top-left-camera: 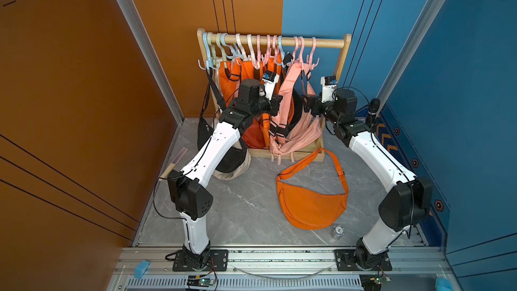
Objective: Take the bag off the hook
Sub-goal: Pick up the bag from the hook.
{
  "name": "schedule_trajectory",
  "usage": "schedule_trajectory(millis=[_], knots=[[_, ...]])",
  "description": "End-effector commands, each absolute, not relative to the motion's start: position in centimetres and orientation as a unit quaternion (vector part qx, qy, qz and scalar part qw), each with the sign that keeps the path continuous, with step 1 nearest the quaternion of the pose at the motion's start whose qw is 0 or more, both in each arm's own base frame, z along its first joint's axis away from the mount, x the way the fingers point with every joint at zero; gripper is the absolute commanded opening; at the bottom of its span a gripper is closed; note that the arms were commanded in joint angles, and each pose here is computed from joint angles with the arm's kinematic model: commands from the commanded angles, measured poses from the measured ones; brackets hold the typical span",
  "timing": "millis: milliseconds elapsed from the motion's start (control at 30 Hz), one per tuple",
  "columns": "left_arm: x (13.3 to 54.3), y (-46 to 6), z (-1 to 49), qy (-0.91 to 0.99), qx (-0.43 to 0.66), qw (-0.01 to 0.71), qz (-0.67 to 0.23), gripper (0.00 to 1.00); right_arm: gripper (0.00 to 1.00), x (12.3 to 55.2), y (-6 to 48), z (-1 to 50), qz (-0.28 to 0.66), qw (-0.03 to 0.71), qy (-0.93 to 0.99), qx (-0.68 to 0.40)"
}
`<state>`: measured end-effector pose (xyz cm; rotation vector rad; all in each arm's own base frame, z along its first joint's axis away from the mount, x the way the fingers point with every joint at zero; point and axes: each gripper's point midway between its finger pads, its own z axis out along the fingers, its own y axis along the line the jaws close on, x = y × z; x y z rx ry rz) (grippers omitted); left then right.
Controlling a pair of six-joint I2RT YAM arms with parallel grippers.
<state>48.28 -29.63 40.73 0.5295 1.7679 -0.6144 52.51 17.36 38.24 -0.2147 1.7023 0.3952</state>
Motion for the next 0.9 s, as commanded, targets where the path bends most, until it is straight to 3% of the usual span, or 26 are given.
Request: schedule_trajectory(millis=[0, 100, 167, 367, 500, 867], knots=[[47.5, -28.9, 42.4, 0.738, 0.235, 0.579, -0.256, 0.0, 0.89, 53.3, 17.9, 38.6, 0.181, 0.628, 0.749, -0.108], [47.5, -28.9, 42.5, 0.736, 0.236, 0.58, -0.257, 0.0, 0.87, 54.2, 18.2, 39.0, 0.186, 0.628, 0.748, -0.106], [47.6, -28.9, 42.4, 0.736, 0.238, 0.579, -0.257, 0.0, 0.81, 54.5, 18.4, 40.1, 0.192, 0.635, 0.74, -0.107], [47.7, -28.8, 42.2, 0.737, 0.239, 0.578, -0.257, 0.0, 0.36, 54.9, 19.0, 40.1, 0.205, 0.63, 0.741, -0.11], [47.7, -28.9, 42.1, 0.737, 0.239, 0.577, -0.259, 0.0, 0.0, 54.4, 18.9, 40.5, 0.206, 0.632, 0.739, -0.108], [47.0, -29.3, 42.9, 0.742, 0.227, 0.578, -0.254, 0.0, 0.0, 51.6, 18.7, 43.2, 0.223, 0.645, 0.724, -0.104]])
